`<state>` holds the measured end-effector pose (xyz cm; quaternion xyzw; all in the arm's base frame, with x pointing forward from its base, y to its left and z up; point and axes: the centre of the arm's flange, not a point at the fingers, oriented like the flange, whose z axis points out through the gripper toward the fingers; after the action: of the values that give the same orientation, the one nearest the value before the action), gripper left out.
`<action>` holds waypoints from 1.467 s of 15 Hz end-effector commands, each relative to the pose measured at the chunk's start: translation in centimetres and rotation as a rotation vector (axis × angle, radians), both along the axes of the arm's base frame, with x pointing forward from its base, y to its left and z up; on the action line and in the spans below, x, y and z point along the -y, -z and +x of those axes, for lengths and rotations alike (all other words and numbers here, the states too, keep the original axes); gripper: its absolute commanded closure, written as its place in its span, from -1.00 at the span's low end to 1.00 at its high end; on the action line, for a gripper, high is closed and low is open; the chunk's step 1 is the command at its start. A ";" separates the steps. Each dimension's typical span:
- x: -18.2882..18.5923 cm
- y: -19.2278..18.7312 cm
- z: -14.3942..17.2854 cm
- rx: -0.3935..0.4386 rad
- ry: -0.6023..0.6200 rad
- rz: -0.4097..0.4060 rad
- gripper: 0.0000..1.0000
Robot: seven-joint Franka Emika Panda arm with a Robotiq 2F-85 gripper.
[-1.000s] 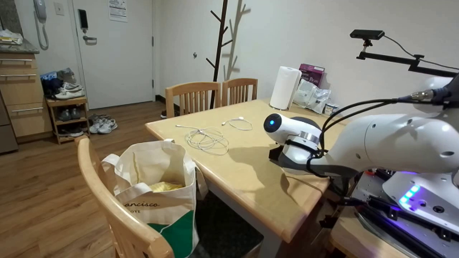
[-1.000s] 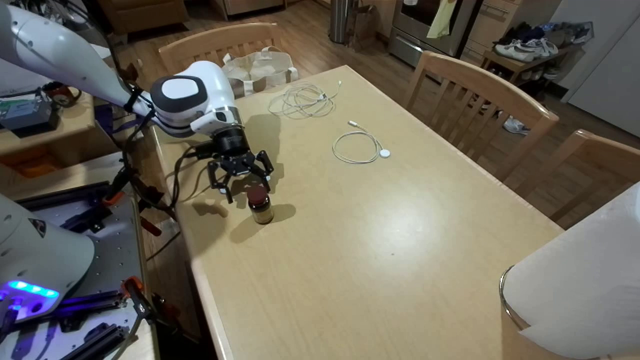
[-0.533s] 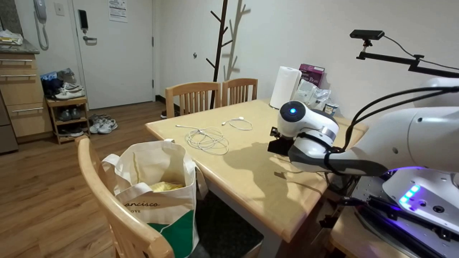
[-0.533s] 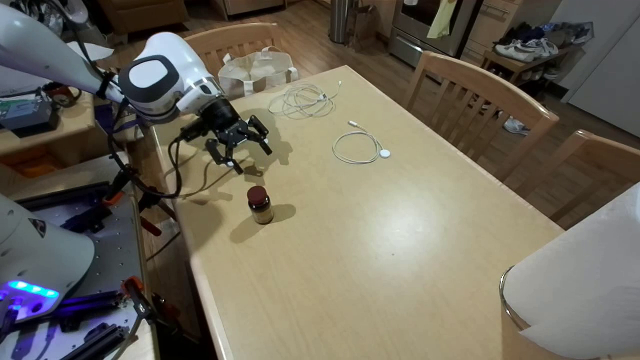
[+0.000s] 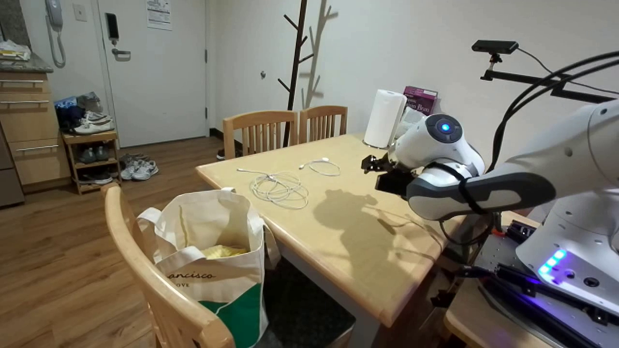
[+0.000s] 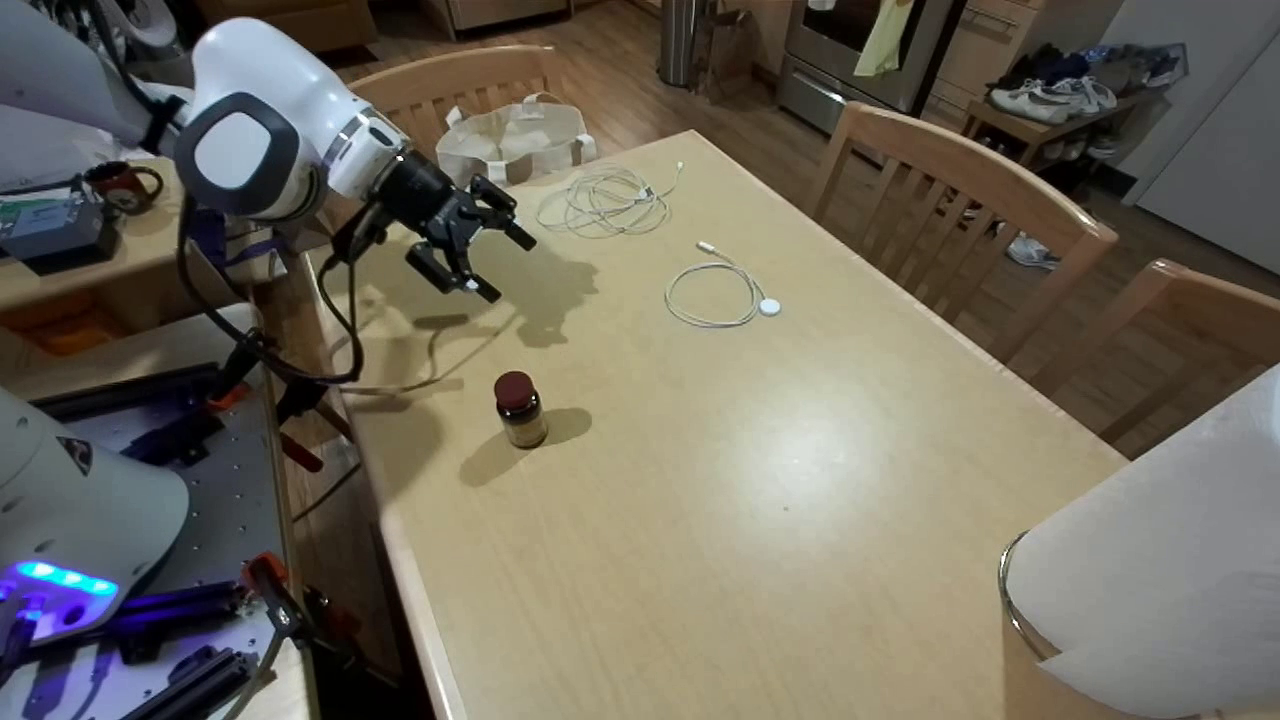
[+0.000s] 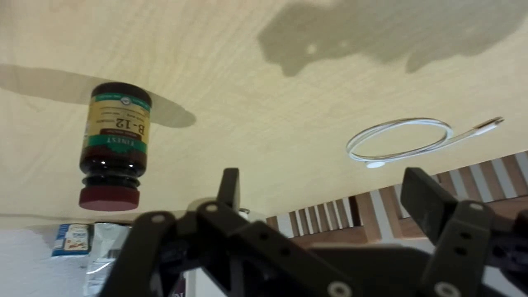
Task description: Move the bottle slightly to the right
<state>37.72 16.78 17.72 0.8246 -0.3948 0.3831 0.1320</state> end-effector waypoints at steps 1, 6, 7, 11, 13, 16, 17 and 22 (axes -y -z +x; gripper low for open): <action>0.0 -0.1 -1.9 -0.059 -0.171 0.055 -1.00; -3.5 1.6 -3.1 -0.056 -0.435 0.053 -1.00; -4.3 2.2 -3.3 -0.045 -0.490 0.054 -1.00; -6.8 3.7 -3.7 -0.048 -0.714 0.067 -1.00; -8.3 2.7 -3.3 -0.052 -0.823 0.052 -1.00; -10.6 -0.6 -2.6 -0.016 -0.965 0.031 -1.00; -11.4 -2.1 -2.0 -0.011 -1.005 0.044 -1.00; -12.2 -5.7 -0.4 -0.103 -1.120 0.149 -1.00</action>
<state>36.41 35.66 25.35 0.9195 0.0579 0.3783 -0.0898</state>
